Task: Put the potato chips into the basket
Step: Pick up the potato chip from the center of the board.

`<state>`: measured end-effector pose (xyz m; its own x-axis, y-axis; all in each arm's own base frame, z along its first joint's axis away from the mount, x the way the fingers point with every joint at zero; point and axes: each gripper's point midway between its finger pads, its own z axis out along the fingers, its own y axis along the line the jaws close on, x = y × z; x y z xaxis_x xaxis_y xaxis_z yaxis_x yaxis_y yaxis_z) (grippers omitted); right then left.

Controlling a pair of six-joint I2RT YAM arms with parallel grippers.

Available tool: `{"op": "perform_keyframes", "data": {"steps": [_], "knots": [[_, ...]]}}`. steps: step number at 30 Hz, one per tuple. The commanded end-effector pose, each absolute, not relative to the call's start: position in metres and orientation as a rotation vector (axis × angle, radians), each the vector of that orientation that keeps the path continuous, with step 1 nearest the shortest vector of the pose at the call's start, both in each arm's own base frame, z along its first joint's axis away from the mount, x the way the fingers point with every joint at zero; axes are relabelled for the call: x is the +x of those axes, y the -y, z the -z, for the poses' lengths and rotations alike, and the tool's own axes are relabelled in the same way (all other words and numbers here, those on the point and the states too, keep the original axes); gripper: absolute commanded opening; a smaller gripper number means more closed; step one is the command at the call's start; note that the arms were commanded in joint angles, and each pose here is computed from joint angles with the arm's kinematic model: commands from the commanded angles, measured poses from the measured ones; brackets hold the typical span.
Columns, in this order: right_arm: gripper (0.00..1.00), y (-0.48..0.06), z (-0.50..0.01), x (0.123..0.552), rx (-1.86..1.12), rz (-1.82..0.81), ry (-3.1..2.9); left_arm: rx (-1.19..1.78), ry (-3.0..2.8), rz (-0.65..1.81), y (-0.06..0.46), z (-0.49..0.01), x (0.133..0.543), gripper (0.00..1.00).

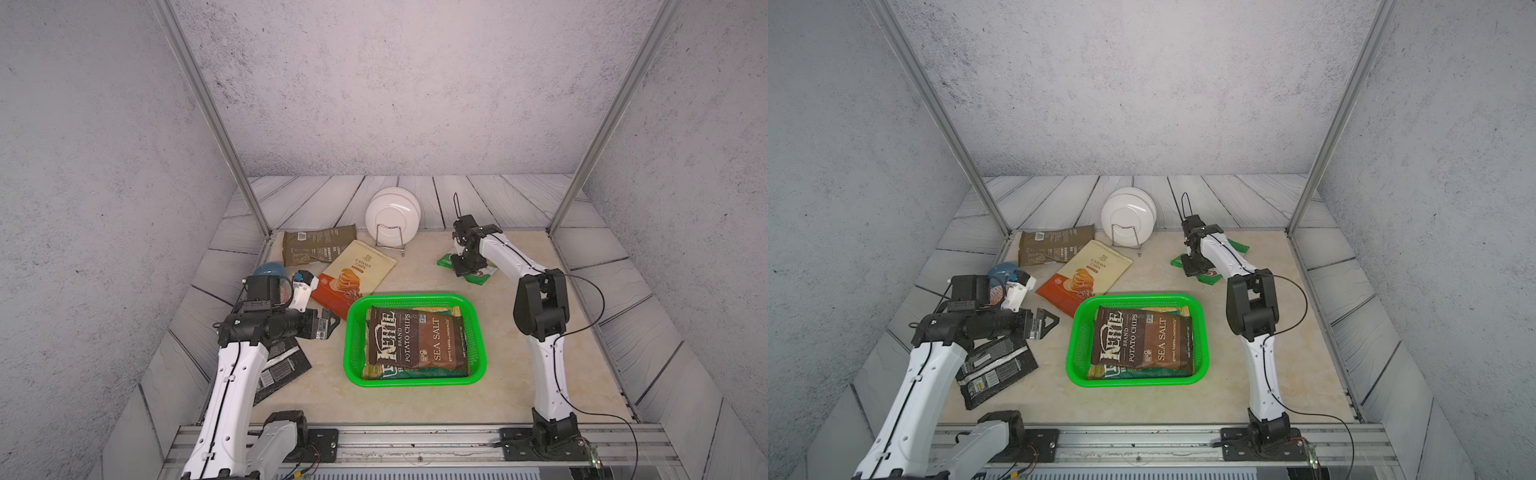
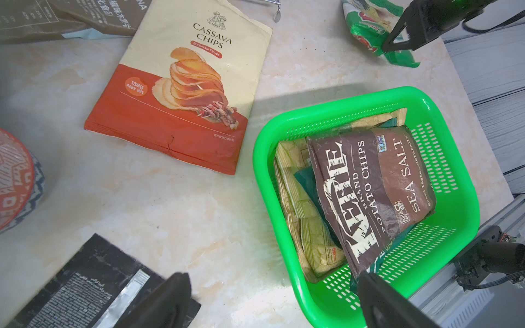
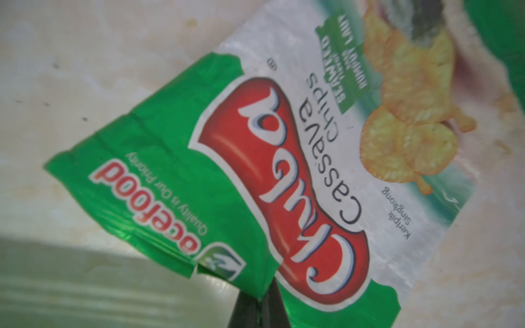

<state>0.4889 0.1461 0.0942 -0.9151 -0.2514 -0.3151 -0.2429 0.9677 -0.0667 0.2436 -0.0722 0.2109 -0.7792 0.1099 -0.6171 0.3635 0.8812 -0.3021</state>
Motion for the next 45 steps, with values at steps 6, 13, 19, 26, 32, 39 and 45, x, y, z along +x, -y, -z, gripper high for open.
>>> {"op": "perform_keyframes", "data": {"steps": [6, 13, 19, 26, 32, 39, 45], "knots": [[0.00, -0.149, -0.183, 0.476, -0.283, -0.090, -2.642, 0.334, -2.426, 0.542, 0.071, -0.212, 0.244, 0.98], [0.00, -0.145, -0.216, 0.463, -0.277, -0.104, -2.579, 0.335, -2.421, 0.541, 0.071, -0.213, 0.244, 0.99], [0.00, -0.145, -0.247, 0.445, -0.314, -0.146, -2.502, 0.333, -2.421, 0.542, 0.070, -0.213, 0.244, 0.98], [0.00, -0.149, -0.273, 0.416, -0.352, -0.241, -2.446, 0.334, -2.425, 0.550, 0.071, -0.212, 0.243, 0.98], [0.00, -0.163, -0.296, 0.380, -0.414, -0.422, -2.359, 0.344, -2.417, 0.560, 0.073, -0.213, 0.243, 0.98], [0.00, -0.190, -0.322, 0.320, -0.557, -0.665, -2.269, 0.472, -2.304, 0.635, 0.089, -0.232, 0.229, 0.99], [0.00, -0.216, -0.324, 0.269, -0.702, -0.848, -2.248, 0.649, -2.159, 0.549, 0.092, -0.252, 0.227, 0.99]]}}
